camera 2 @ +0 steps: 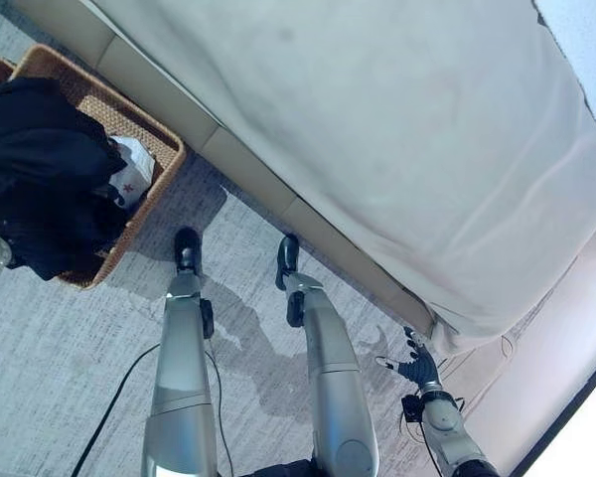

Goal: Pick up clothes into the bucket

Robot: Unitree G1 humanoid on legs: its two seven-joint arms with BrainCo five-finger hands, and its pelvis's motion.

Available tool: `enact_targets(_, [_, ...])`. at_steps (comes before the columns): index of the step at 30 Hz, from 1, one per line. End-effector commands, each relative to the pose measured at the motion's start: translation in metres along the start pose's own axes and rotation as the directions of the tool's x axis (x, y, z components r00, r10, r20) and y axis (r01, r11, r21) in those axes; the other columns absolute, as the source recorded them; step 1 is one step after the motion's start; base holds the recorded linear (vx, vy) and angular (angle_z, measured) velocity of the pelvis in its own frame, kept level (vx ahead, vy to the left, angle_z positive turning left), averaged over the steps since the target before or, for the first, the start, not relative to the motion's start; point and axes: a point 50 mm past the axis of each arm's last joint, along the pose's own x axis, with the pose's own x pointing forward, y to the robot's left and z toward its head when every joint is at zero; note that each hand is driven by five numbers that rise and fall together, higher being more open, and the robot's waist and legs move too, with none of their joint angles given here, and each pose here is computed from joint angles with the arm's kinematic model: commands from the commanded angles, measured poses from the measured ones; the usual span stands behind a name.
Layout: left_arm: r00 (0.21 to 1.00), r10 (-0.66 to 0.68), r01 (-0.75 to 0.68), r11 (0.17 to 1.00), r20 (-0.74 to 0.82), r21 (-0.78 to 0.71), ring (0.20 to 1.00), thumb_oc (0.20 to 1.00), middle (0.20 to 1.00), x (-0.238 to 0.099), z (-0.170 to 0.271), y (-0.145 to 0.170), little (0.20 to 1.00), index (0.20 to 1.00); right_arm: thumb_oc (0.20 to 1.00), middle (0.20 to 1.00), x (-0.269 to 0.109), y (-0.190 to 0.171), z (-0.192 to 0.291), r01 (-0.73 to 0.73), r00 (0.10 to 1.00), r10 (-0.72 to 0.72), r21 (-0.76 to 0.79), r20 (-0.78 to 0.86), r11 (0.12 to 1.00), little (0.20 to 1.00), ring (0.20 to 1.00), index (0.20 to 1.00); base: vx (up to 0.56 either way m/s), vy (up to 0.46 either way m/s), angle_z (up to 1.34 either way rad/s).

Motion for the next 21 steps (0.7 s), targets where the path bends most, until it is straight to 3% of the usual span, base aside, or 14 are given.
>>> enact_targets(1, [0.996,0.084,-0.084,0.996,-0.001,-0.043,1.0,1.0,1.0,0.012,0.003,0.028,1.0,1.0,1.0,1.0,-0.003,-0.014,-0.005,0.034,0.999,-0.034,0.001,-0.018,0.999,1.0,1.0,1.0,0.0,0.0,0.0])
enact_targets(12, [0.981,0.011,-0.032,0.993,-0.192,-0.11,1.0,1.0,1.0,-0.033,-0.048,-0.002,1.0,1.0,1.0,1.0,-0.006,-0.022,-0.012,0.08,0.995,-0.08,0.0,-0.052,0.997,1.0,1.0,1.0,-0.01,0.005,0.01])
enact_targets(17, [0.957,-0.125,0.089,0.985,-0.261,-0.145,1.0,1.0,1.0,-0.077,-0.071,-0.038,1.0,1.0,1.0,1.0,-0.001,-0.034,-0.001,0.139,0.99,-0.139,-0.015,-0.021,0.99,1.0,1.0,1.0,-0.02,0.018,0.02])
enact_targets(21, [0.939,-0.214,0.138,0.951,-0.268,-0.277,1.0,1.0,1.0,-0.109,-0.073,-0.06,1.0,1.0,1.0,1.0,0.002,-0.044,0.001,0.187,0.982,-0.187,-0.027,-0.023,0.982,1.0,1.0,1.0,-0.05,0.028,0.11])
